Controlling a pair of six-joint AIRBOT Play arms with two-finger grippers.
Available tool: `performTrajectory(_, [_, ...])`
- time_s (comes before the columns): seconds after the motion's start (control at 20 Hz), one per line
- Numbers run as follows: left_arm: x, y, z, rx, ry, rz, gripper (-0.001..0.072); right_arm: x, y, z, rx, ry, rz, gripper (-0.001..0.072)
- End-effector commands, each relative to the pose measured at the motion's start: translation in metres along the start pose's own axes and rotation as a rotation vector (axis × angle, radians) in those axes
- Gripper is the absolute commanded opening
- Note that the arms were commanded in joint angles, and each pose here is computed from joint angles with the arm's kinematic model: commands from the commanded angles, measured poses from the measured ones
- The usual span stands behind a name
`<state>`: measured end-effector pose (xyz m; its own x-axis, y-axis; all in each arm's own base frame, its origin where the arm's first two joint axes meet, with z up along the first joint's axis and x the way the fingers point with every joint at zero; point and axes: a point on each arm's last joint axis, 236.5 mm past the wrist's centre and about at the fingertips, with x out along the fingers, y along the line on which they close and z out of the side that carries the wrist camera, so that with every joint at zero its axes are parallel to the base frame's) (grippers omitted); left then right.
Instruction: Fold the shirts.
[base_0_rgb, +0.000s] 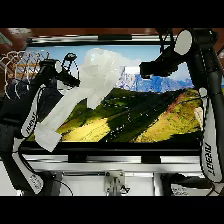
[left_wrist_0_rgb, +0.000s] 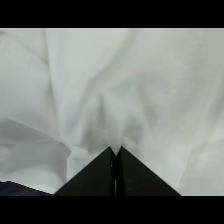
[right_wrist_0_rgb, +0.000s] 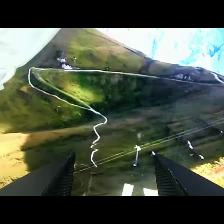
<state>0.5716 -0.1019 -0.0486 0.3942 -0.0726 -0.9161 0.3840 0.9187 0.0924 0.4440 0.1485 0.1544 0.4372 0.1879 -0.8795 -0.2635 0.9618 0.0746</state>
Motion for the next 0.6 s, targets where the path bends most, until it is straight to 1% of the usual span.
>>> performTrajectory(0.0, [-0.005,-0.003,0.007,-0.018,-0.017,0.003,0.0058,0.000,-0.002,0.000,0.000,0.002,-0.008,0.0612])
performTrajectory(0.1, [-0.040,0.001,0.031,-0.056,-0.090,0.016,0.0057,0.000,-0.003,0.000,-0.001,-0.001,-0.011,0.0612])
performTrajectory(0.2, [-0.102,0.001,0.064,-0.076,-0.219,0.029,0.0057,0.000,-0.003,0.000,0.015,0.000,-0.010,0.0612])
performTrajectory(0.35, [-0.251,-0.017,0.108,-0.040,-0.525,0.049,0.0057,-0.015,0.000,0.002,0.022,-0.027,-0.004,0.0612])
performTrajectory(0.45, [-0.361,-0.040,0.105,-0.022,-0.703,0.030,0.0057,-0.043,0.000,0.006,0.019,-0.089,-0.005,0.0612])
performTrajectory(0.55, [-0.449,-0.061,0.073,0.003,-0.799,0.008,0.0057,-0.078,-0.002,0.011,0.035,-0.173,-0.013,0.0612])
